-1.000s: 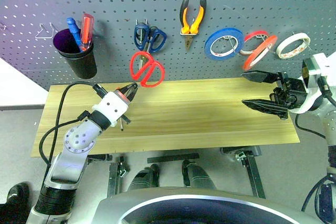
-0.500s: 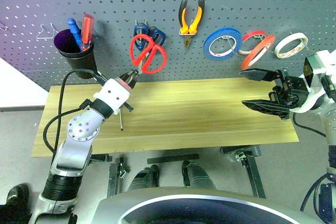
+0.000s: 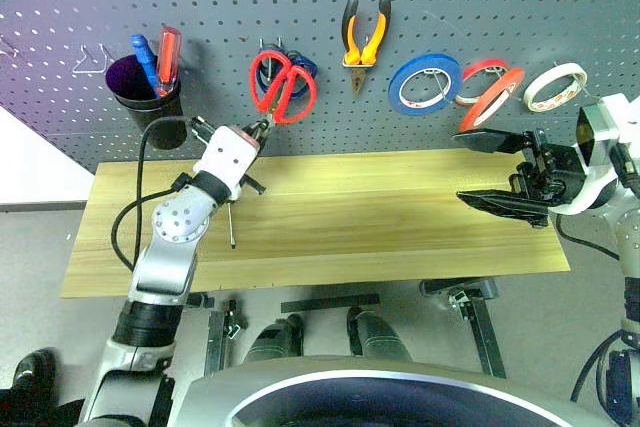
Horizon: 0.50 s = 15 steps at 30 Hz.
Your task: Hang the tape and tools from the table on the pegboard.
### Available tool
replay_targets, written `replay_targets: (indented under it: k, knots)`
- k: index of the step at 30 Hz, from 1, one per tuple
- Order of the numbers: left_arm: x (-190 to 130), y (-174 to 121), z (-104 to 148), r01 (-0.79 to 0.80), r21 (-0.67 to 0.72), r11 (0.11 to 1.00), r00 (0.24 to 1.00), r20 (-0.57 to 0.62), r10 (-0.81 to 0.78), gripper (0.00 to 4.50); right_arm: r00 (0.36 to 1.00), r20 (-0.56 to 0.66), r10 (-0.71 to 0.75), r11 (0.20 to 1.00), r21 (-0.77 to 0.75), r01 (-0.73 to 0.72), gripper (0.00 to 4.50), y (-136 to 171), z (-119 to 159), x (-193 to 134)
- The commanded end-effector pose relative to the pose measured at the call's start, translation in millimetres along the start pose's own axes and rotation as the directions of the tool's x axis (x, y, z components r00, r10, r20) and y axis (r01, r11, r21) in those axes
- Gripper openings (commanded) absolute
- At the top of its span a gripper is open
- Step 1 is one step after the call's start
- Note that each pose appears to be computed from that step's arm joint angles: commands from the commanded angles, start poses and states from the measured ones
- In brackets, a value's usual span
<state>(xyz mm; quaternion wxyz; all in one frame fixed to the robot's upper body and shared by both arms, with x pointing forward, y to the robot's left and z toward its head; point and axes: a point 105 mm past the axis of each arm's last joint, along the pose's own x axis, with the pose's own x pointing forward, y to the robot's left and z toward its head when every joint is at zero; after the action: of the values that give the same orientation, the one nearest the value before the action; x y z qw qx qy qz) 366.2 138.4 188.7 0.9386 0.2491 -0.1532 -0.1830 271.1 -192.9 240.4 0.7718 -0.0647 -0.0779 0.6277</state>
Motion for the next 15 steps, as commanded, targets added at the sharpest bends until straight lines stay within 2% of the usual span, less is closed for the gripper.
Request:
replay_targets:
  k: [1, 2, 5, 7, 13, 15]
  knots:
    - [8.2, 2.9, -1.6, -0.032, -0.007, 0.999, 0.999, -0.008, 0.032, 0.6, 0.999, 0.016, 0.028, 0.999, -0.04, -0.027, 4.5, 6.7, 9.4, 3.2]
    - [10.0, 0.8, -3.5, -0.019, -0.016, 1.0, 1.0, -0.013, 0.019, 1.0, 0.999, 0.015, 0.029, 0.999, -0.038, -0.029, 4.5, 7.4, 8.4, 4.2]
    - [12.2, -3.7, -6.6, -0.001, -0.038, 0.999, 1.0, -0.02, 0.0, 1.8, 1.0, 0.011, 0.026, 0.999, -0.037, -0.025, 4.5, 8.2, 5.7, 5.1]
    - [12.2, -7.2, -6.9, 0.015, -0.046, 0.999, 1.0, -0.021, -0.016, 2.57, 1.0, 0.013, 0.023, 0.999, -0.038, -0.022, 4.5, 8.1, 6.5, 4.2]
    - [3.3, -11.0, -10.6, 0.024, -0.066, 0.998, 0.999, -0.034, -0.026, 4.46, 1.0, 0.009, 0.023, 0.999, -0.036, -0.023, 4.5, 9.2, 5.4, 3.8]
    - [-6.4, -16.6, -13.8, 0.058, -0.05, 0.997, 0.998, -0.035, -0.06, 4.46, 1.0, 0.009, 0.023, 0.999, -0.038, -0.023, 4.5, 9.1, 5.3, 4.3]
